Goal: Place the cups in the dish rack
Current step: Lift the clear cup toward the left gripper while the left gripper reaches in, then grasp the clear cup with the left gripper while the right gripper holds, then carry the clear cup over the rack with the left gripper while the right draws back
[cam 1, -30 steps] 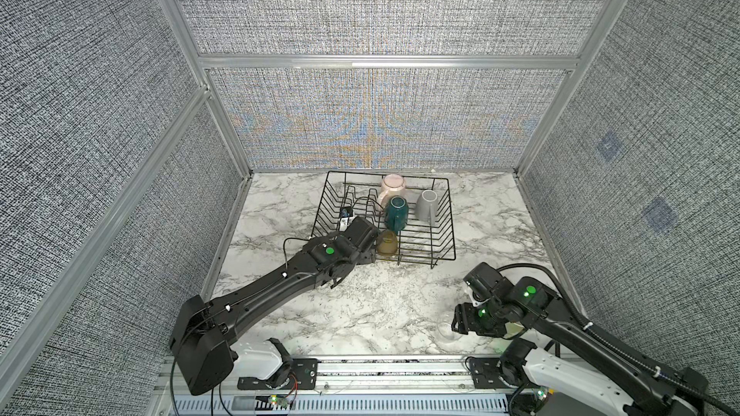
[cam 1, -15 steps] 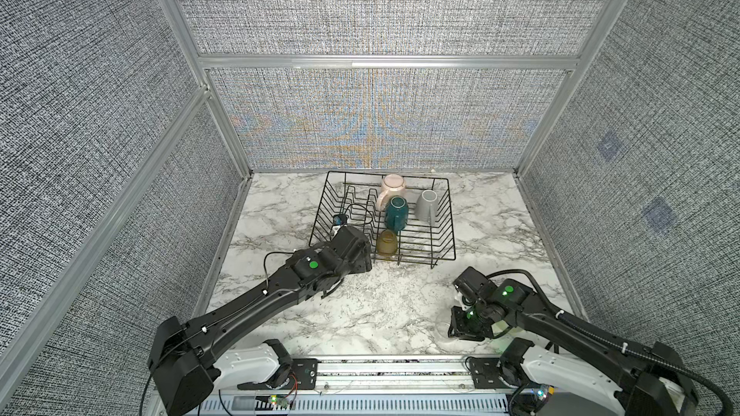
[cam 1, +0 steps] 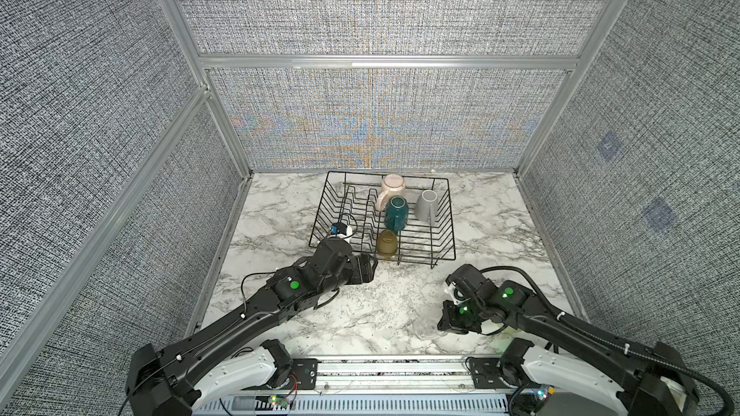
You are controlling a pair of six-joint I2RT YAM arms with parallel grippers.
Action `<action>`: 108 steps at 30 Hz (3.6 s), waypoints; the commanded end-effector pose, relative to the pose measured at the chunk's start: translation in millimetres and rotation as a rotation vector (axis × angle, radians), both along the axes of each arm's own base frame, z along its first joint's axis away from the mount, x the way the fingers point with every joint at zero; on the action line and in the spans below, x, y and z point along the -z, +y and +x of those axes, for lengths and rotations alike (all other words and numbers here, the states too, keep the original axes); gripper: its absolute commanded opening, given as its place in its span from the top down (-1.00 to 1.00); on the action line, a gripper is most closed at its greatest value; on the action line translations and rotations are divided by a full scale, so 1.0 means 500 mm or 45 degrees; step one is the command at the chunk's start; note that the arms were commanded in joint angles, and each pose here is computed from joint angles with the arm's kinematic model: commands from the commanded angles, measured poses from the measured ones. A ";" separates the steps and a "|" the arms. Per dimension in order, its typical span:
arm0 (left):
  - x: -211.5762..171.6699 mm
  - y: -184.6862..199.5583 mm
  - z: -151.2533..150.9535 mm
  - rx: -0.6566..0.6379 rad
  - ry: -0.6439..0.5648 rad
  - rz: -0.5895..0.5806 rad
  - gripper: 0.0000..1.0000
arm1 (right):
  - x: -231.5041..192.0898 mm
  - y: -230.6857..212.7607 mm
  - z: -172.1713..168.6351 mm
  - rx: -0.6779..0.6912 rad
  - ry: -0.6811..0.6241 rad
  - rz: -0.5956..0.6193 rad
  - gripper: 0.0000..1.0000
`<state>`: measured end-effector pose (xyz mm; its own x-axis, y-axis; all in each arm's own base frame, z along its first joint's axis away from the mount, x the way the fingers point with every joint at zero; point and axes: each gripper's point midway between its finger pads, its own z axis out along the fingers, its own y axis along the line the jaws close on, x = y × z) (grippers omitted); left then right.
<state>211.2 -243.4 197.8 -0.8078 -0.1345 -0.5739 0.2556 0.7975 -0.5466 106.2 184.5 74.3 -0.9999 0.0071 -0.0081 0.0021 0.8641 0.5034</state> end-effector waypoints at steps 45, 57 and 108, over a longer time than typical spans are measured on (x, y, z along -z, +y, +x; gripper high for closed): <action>-0.266 -0.205 -0.135 0.784 -0.149 -0.935 -0.91 | -0.457 0.153 0.116 0.056 -0.175 1.348 1.00; -0.258 -0.226 -0.117 0.768 -0.112 -0.923 -0.79 | -0.427 0.154 0.116 0.056 -0.160 1.306 1.00; -0.237 -0.250 -0.044 0.666 -0.141 -0.751 -0.38 | -0.365 0.138 0.208 0.367 -0.069 1.420 0.22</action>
